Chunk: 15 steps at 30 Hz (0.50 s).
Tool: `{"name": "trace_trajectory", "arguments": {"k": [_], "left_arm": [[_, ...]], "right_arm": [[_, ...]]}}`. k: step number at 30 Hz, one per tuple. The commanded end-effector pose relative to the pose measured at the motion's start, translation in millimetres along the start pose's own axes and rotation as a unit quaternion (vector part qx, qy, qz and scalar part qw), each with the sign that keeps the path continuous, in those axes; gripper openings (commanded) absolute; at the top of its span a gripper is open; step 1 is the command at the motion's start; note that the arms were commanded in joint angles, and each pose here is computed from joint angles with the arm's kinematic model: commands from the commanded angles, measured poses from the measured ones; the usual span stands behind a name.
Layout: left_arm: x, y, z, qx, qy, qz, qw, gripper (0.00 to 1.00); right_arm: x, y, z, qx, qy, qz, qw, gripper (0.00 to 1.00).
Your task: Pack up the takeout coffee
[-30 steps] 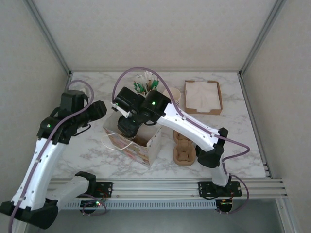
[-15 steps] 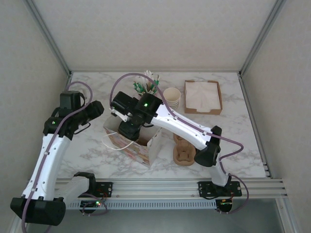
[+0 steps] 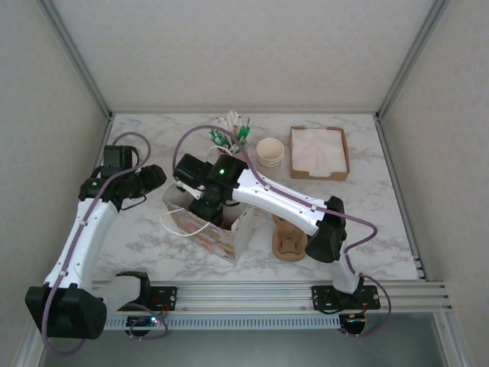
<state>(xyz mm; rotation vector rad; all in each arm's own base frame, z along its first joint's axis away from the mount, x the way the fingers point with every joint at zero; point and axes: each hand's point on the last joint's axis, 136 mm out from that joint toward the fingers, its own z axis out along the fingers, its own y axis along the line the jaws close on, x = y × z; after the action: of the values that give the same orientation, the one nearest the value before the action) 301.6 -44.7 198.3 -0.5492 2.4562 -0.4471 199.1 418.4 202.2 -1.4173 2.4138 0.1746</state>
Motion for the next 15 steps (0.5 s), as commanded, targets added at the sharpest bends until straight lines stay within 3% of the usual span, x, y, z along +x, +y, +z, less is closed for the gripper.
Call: {"name": "trace_trajectory", "arguments": {"k": [1, 15], "left_arm": [[5.2, 6.7, 6.3, -0.016, 0.025, 0.002, 1.000, 0.48], [10.0, 13.3, 9.7, -0.029, 0.033, 0.004, 0.999, 0.49]], "right_arm": [[-4.1, 2.1, 1.4, -0.009, -0.010, -0.006, 1.000, 0.51], [-13.2, 4.8, 22.4, -0.009, -0.025, 0.001, 1.000, 0.50]]}}
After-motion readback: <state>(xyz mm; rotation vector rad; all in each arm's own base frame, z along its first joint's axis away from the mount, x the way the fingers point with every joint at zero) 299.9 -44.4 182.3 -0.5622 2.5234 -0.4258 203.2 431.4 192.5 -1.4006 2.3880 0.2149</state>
